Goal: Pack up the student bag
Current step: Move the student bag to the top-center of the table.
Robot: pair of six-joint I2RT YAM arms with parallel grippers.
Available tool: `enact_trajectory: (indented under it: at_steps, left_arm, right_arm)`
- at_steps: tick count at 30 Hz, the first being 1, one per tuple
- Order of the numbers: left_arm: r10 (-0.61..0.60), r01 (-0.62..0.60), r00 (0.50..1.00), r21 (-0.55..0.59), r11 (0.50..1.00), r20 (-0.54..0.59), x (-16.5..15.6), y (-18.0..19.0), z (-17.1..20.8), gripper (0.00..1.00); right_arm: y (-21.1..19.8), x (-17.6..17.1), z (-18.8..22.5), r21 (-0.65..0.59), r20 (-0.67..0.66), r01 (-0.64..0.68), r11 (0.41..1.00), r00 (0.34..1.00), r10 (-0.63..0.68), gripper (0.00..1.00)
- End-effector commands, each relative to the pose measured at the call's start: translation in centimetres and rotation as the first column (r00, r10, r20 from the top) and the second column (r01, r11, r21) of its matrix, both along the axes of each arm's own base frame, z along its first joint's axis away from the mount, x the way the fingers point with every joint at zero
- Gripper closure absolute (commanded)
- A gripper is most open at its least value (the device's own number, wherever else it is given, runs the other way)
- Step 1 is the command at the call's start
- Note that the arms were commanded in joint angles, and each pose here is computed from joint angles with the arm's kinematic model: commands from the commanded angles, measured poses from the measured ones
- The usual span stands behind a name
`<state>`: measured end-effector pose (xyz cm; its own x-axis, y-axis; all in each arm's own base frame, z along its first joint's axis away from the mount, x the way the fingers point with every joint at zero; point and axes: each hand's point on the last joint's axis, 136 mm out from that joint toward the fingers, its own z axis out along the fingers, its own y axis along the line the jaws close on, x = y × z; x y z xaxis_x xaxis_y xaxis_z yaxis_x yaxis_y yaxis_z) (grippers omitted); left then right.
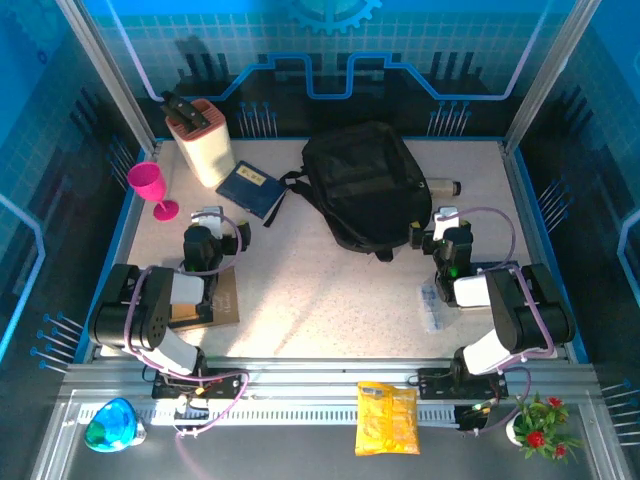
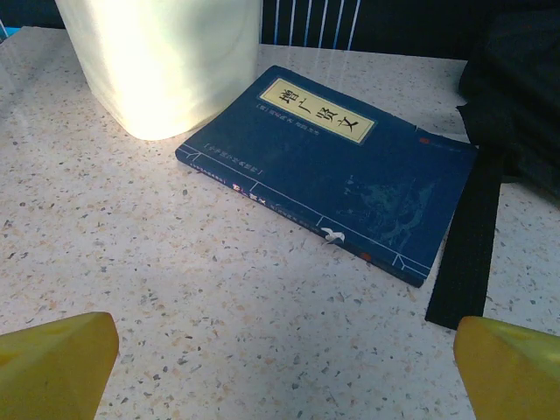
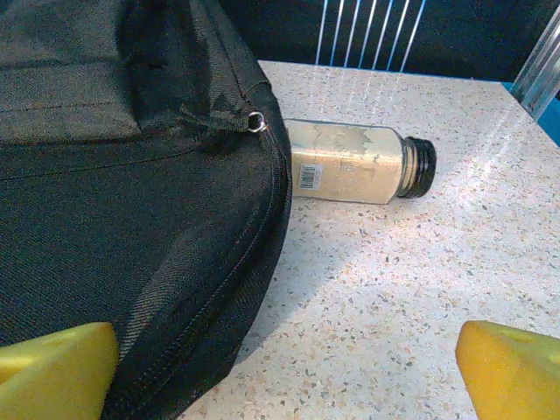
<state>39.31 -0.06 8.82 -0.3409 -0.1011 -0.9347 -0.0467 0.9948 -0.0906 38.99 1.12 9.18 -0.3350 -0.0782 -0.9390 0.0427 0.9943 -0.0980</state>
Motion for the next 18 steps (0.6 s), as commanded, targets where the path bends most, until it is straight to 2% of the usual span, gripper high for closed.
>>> enact_trajectory:
  at_steps: [1, 18]
  left_arm:
    - [-0.011, 0.011, 1.000, 0.015, 1.000, 0.018, 0.60, -0.14, 0.64, 0.01]
    - [-0.013, 0.013, 1.000, 0.014, 1.000, 0.017, 0.60, -0.18, 0.61, 0.01]
  right_arm:
    - [0.16, 0.69, 0.85, -0.006, 0.027, -0.011, 1.000, 1.000, 0.011, 0.00]
    - [0.15, 0.71, 0.79, -0.002, 0.024, -0.011, 1.000, 1.000, 0.011, 0.00]
